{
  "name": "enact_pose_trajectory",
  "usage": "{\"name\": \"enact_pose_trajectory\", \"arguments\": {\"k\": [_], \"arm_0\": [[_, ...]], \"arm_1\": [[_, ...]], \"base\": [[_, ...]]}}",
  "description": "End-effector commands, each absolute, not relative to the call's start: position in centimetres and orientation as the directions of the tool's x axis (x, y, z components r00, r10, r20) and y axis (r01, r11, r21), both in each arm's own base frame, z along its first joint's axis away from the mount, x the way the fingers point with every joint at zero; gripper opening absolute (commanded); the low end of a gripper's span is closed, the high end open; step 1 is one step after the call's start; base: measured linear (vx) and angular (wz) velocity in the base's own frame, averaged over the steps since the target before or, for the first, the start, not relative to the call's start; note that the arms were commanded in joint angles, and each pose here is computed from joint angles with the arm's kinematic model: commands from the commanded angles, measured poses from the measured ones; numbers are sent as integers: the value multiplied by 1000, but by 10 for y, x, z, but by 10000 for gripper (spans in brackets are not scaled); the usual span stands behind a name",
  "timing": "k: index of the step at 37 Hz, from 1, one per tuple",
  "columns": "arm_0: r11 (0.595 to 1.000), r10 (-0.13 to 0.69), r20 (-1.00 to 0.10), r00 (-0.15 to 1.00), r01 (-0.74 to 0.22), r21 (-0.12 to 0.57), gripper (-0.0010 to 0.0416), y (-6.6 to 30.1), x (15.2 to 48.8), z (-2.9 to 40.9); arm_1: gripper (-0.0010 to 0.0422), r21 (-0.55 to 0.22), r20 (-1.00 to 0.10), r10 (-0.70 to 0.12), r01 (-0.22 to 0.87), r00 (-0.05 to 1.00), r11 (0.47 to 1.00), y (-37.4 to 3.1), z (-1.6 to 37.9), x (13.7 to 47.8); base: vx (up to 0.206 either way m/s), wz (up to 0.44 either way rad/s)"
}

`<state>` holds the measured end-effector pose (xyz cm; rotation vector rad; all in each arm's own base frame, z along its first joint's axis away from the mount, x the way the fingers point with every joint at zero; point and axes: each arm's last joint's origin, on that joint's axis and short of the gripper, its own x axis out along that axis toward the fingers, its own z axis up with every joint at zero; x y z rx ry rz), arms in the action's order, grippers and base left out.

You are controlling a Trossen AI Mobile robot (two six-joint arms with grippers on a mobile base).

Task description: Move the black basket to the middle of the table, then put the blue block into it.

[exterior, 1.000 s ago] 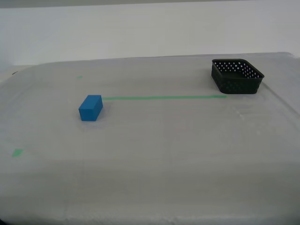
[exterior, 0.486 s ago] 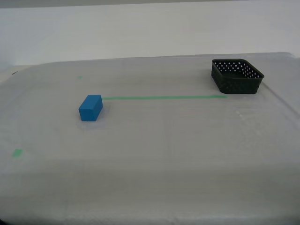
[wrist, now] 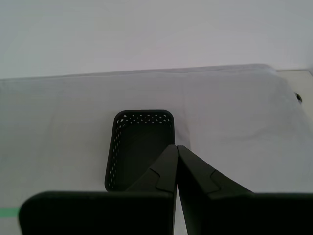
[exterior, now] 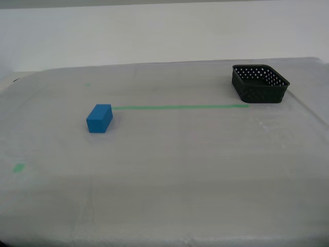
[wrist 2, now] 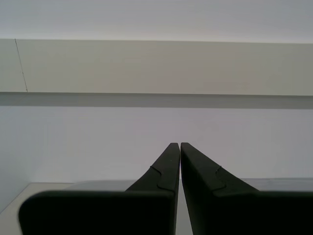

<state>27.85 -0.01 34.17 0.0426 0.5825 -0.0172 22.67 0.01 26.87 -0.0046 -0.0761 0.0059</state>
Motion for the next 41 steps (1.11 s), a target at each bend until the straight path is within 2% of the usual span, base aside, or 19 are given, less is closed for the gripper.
{"name": "enact_pose_trajectory", "arguments": {"k": [1,16,32,41], "arm_0": [[999,-2,-593,805,27,33,0,0,289,338],[1000,7,-751,660,18,25,0,1,340,322],[1000,7,-833,553,-12,1,0,0,388,310],[1000,7,-846,533,-28,-9,0,0,408,301]], "arm_1": [[0,-3,82,6,-6,997,1000,0,269,227],[0,-3,82,6,-6,997,1000,0,269,227],[0,-3,82,6,-6,997,1000,0,269,227],[0,-3,82,6,-6,997,1000,0,269,227]], "base": [[0,0],[0,0],[0,0],[0,0]]}}
